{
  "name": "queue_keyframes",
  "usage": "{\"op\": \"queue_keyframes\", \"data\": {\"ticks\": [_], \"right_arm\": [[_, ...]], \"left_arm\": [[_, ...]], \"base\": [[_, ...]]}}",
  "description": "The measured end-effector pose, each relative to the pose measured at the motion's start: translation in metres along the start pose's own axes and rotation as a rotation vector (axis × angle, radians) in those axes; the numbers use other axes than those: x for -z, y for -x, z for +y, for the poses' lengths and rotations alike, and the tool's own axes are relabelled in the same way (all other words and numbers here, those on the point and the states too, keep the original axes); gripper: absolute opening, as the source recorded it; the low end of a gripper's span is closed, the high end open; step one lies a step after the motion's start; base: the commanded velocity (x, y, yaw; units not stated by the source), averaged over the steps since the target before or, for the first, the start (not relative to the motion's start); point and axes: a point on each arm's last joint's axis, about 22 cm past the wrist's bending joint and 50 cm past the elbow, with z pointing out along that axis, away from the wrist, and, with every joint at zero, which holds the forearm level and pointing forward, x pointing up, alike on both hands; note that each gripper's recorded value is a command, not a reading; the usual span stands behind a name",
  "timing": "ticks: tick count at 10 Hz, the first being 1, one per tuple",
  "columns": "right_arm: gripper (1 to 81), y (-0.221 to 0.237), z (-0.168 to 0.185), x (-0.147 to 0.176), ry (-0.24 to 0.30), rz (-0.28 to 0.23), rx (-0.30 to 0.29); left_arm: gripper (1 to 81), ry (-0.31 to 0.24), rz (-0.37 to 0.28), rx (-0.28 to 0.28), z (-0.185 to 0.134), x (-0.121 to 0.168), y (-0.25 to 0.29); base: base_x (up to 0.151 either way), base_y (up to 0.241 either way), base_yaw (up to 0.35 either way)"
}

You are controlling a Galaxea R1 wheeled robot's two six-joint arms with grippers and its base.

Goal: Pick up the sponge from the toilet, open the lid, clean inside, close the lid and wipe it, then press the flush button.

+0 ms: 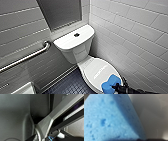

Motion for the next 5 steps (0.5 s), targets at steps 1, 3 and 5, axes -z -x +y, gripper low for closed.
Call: {"op": "queue_keyframes", "data": {"ticks": [1,3,5], "right_arm": [[1.0,0.005,0.014,0.018,0.023,-0.010,-0.012],[1.0,0.013,0.042,0.055,0.069,-0.020,-0.034],[1.0,0.031,0.097,0.091,0.159,-0.029,-0.078]], "left_arm": [[81.1,0.000,0.001,-0.004,0.000,0.000,0.000],[81.1,0.000,0.000,-0.005,0.000,0.000,0.000],[81.1,0.000,0.000,-0.007,0.000,0.000,0.000]], "base": [[0.000,0.000,0.000],[0.000,0.000,0.000],[0.000,0.000,0.000]]}}
